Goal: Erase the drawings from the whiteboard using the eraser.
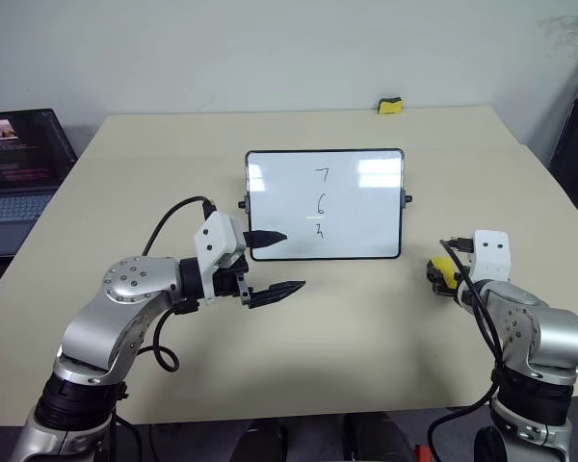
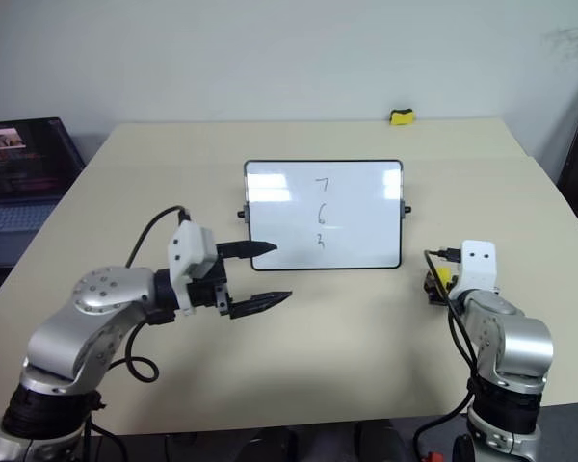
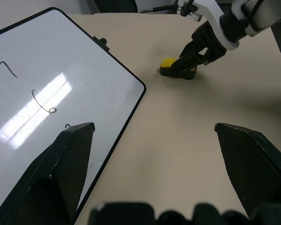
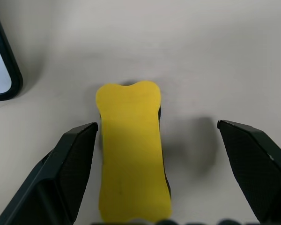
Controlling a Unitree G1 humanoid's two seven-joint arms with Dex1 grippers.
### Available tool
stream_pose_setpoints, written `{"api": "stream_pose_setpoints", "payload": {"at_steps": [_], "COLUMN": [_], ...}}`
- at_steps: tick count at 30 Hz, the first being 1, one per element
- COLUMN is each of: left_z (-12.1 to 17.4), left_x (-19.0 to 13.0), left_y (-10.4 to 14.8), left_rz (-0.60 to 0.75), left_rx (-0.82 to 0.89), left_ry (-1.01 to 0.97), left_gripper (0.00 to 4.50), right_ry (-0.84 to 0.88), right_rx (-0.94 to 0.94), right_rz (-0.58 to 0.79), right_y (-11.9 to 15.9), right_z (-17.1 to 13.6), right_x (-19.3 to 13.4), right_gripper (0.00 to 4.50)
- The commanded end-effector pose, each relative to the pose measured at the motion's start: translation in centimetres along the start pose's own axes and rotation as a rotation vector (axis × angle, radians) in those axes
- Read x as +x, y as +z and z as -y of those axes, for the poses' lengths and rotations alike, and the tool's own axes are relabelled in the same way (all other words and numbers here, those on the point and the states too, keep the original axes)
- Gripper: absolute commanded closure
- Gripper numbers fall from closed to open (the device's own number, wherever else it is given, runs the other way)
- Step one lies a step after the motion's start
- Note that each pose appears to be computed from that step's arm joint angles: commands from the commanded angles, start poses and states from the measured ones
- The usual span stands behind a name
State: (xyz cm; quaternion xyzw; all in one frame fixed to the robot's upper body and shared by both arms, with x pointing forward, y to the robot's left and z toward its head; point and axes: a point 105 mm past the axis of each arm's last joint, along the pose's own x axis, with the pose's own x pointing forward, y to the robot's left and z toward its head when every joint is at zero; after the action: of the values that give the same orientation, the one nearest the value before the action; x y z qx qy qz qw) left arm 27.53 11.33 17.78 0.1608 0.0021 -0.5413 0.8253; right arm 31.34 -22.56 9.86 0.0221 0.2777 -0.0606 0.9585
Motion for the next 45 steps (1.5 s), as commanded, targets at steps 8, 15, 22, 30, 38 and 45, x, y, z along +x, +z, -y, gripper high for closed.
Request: {"api": "stream_pose_setpoints", "payload": {"at_steps": [8, 15, 22, 30, 38, 45], "left_z": [0.1, 0.0, -0.2, -0.2, -1.5, -3.6], "left_x": [-0.1, -0.2, -0.3, -0.4, -0.4, -0.2], "left_y": [1.0, 1.0, 1.0, 1.0, 1.7, 1.3], "left_rz": [0.016, 0.016, 0.014, 0.014, 0.046, 0.014], "left_rx": [0.037, 0.034, 0.037, 0.039, 0.08, 0.181], "left_ry": [-0.006, -0.001, 0.007, 0.014, 0.083, 0.235], "left_gripper": [0.0, 0.0, 0.0, 0.0, 0.0, 0.0], "right_ry": [0.009, 0.014, 0.013, 0.002, 0.077, 0.185], "right_rx": [0.012, 0.014, 0.021, 0.018, -0.197, -0.353], "right_rz": [0.054, 0.047, 0.044, 0.071, 0.417, 0.652], "right_y": [1.6, 1.5, 1.5, 2.1, 9.4, 13.2], "right_z": [-0.4, -0.4, -0.4, -0.3, -2.6, -6.8], "right_x": [-0.5, -0.4, -0.3, -0.2, -1.2, -1.8], "right_gripper": [0.03, 2.13, 3.52, 3.52, 3.52, 3.52]}}
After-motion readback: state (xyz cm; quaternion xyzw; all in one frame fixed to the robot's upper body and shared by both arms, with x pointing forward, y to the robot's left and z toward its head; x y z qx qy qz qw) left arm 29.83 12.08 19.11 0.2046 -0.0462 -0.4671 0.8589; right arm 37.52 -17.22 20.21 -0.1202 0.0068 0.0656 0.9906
